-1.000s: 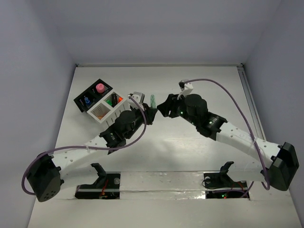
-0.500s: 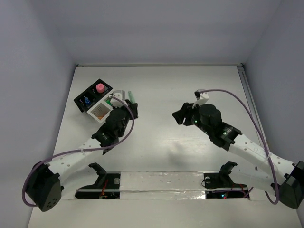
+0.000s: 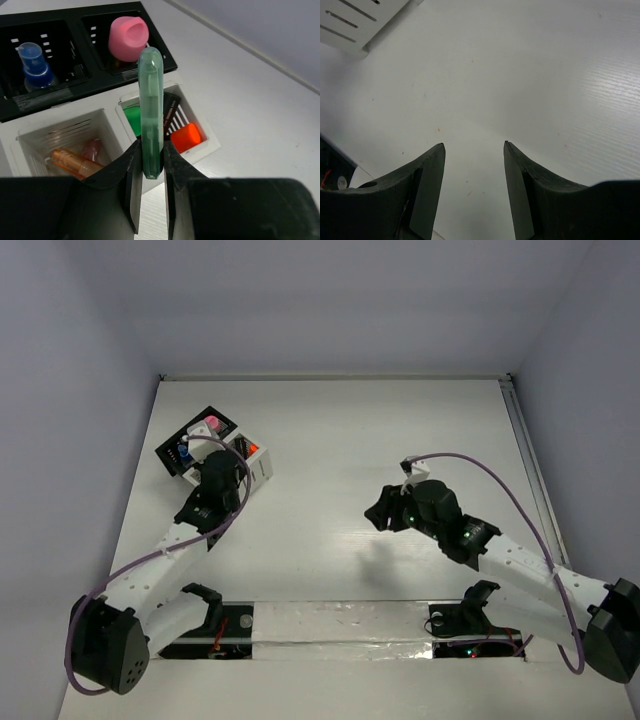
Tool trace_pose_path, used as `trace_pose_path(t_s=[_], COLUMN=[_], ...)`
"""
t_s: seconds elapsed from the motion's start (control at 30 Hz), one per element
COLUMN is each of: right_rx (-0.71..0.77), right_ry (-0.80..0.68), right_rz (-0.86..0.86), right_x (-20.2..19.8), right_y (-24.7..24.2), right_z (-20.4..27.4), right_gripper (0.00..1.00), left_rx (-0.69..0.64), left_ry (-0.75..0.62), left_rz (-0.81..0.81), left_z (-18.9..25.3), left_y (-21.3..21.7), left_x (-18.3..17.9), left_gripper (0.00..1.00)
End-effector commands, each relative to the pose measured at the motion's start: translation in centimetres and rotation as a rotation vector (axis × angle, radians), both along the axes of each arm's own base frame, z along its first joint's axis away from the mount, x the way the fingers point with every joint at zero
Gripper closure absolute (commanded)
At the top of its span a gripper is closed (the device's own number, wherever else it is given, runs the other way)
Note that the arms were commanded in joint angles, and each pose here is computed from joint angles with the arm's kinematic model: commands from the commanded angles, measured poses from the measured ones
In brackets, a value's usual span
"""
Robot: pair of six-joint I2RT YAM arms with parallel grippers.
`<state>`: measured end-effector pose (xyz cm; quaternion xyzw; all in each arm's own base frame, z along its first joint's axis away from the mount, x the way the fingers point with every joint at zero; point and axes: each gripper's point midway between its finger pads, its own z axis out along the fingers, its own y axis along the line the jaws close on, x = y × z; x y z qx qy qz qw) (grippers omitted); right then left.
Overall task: Sort the stationery into containers
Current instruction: Place the pen in the storage box.
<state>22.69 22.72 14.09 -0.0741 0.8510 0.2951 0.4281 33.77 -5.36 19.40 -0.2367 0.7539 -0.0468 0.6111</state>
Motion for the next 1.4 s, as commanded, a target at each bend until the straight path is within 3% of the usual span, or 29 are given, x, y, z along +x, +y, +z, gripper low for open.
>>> trace_pose_path(t_s=[0.0, 0.57, 0.73, 0.93, 1.13, 1.2, 1.37], right_rx=[0.029, 0.028, 0.035, 0.039, 0.025, 0.026, -0.065], right_ry=[-0.044, -0.055, -0.065, -0.08, -0.076, -0.078, -0.06], right_rz=[0.025, 0.052, 0.044, 0.022, -0.013, -0.036, -0.161], right_x=[-0.1, -0.5, -0.5, -0.3, 0.0, 0.2, 1.0], right_y=[0.2, 0.3, 0.1, -0.3, -0.8, -1.1, -3.5], right_z=[0.6, 0.4, 0.8, 1.3, 1.3, 1.5, 1.0], right_gripper=[0.44, 0.43, 0.43, 0.4, 0.4, 0.44, 0.91], left_rx=[0.028, 0.076, 0.079, 0.063, 0.035, 0.014, -0.087], left_ry=[-0.012, 0.051, 0.07, 0.049, 0.014, 0.0, -0.148], left_rz=[0.103, 0.276, 0.265, 0.231, 0.185, 0.141, -0.134], left_z=[1.5, -1.7, -2.6, -2.0, -0.9, -0.4, 3.4], left_y=[1.7, 5.0, 4.9, 4.5, 3.8, 3.1, -3.6], left_x=[0.3, -1.5, -1.7, -1.7, -1.8, -1.7, -2.1], left_gripper=[1.0, 1.0, 0.86, 0.57, 0.49, 0.49, 0.53])
